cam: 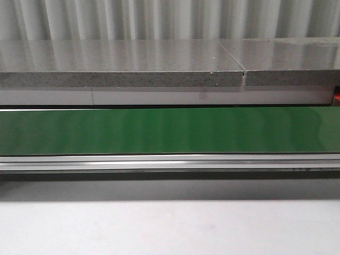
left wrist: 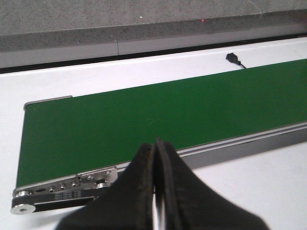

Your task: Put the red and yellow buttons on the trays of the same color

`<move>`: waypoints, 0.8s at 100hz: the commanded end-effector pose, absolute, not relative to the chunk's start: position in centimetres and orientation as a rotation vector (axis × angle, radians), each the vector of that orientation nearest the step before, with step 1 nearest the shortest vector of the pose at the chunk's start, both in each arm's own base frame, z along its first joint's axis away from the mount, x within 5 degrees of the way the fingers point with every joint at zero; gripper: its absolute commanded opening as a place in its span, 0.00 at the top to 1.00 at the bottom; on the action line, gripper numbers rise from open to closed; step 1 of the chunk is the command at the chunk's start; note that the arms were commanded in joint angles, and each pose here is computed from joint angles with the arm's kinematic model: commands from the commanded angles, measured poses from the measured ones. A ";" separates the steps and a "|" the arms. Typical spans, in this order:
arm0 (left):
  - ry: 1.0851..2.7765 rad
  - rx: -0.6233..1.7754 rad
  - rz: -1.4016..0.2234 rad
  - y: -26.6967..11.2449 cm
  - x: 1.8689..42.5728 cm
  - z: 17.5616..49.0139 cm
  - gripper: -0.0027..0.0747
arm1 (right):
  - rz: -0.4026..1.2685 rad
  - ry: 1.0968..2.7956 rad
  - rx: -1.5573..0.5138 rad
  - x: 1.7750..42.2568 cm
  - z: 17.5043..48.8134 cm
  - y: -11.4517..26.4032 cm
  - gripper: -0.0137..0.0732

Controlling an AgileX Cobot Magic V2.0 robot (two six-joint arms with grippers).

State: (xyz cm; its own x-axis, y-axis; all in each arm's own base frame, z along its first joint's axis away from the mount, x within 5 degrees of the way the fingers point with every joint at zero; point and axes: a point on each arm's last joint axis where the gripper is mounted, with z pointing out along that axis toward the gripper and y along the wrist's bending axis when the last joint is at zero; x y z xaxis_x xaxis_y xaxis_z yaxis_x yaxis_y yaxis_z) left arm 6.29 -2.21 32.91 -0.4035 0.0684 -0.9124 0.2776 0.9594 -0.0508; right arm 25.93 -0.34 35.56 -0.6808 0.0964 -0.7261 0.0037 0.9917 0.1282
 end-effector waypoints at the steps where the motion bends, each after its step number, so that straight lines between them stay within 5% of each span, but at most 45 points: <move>1: 1.895 0.230 -0.254 -2.3 6.5 34.3 0.99 | 0.124 2.160 0.056 24.3 37.9 -0.3 0.73; 80: 1.895 0.230 -0.254 -2.3 6.5 34.3 0.99 | -0.018 1.801 0.006 10.8 34.7 -0.3 0.73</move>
State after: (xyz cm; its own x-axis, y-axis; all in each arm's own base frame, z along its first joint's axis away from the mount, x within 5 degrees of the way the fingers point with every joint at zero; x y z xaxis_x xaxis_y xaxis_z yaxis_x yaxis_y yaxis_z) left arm 6.29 -2.21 32.91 -0.4035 0.0684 -0.9124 0.2776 0.9594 -0.0508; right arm 11.62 -0.19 33.65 -0.3531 0.0128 -0.9355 0.0061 0.9999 0.0113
